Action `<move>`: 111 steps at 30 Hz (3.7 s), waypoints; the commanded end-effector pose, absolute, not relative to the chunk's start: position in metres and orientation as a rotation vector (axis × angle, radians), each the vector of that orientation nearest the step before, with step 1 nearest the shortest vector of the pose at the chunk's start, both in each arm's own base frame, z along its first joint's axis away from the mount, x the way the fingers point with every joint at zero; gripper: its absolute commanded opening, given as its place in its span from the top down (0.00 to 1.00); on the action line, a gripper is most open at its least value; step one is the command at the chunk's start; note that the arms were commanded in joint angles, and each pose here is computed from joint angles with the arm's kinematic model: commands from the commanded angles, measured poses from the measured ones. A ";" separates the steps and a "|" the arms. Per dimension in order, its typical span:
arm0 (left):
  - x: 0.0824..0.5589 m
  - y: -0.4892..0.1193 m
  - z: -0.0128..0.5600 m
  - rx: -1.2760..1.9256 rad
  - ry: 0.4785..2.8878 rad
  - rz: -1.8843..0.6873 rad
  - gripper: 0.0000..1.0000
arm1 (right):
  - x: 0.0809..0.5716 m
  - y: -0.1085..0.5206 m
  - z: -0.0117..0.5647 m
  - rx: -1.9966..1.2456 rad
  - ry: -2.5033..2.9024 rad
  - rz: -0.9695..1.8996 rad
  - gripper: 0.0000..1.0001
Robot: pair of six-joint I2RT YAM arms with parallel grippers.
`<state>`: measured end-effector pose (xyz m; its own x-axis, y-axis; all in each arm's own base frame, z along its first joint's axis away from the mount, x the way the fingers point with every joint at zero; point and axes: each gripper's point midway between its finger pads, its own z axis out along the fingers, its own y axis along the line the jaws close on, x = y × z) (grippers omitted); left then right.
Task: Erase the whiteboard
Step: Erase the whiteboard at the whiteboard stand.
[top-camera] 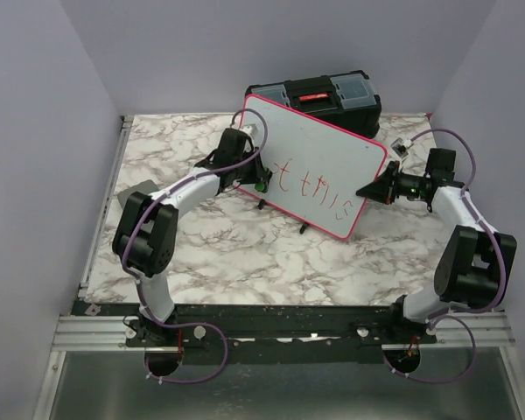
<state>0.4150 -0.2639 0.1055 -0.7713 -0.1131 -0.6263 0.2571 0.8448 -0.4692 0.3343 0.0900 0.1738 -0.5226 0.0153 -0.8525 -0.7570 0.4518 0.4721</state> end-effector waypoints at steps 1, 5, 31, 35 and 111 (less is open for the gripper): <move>0.440 -0.277 0.158 0.154 2.229 -0.752 1.00 | 0.333 0.093 0.186 -0.655 1.815 1.195 0.99; 0.430 -0.285 0.145 0.166 2.253 -0.776 1.00 | 0.333 0.093 0.185 -0.659 1.814 1.197 0.99; 0.443 -0.292 0.185 0.177 2.187 -0.797 1.00 | 0.331 0.094 0.187 -0.681 1.804 1.198 0.99; 0.430 -0.305 0.168 0.210 2.219 -0.807 1.00 | 0.330 0.094 0.188 -0.684 1.803 1.196 0.99; 0.409 -0.284 0.095 0.057 2.167 -0.614 1.00 | 0.326 0.096 0.192 -0.707 1.783 1.216 0.99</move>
<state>0.4181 -0.2827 0.1021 -0.6112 -0.1656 -0.7739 0.2522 0.8862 -0.3887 0.3261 0.0895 0.1727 -0.5409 -0.0024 -0.8411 -0.7607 0.4279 0.4881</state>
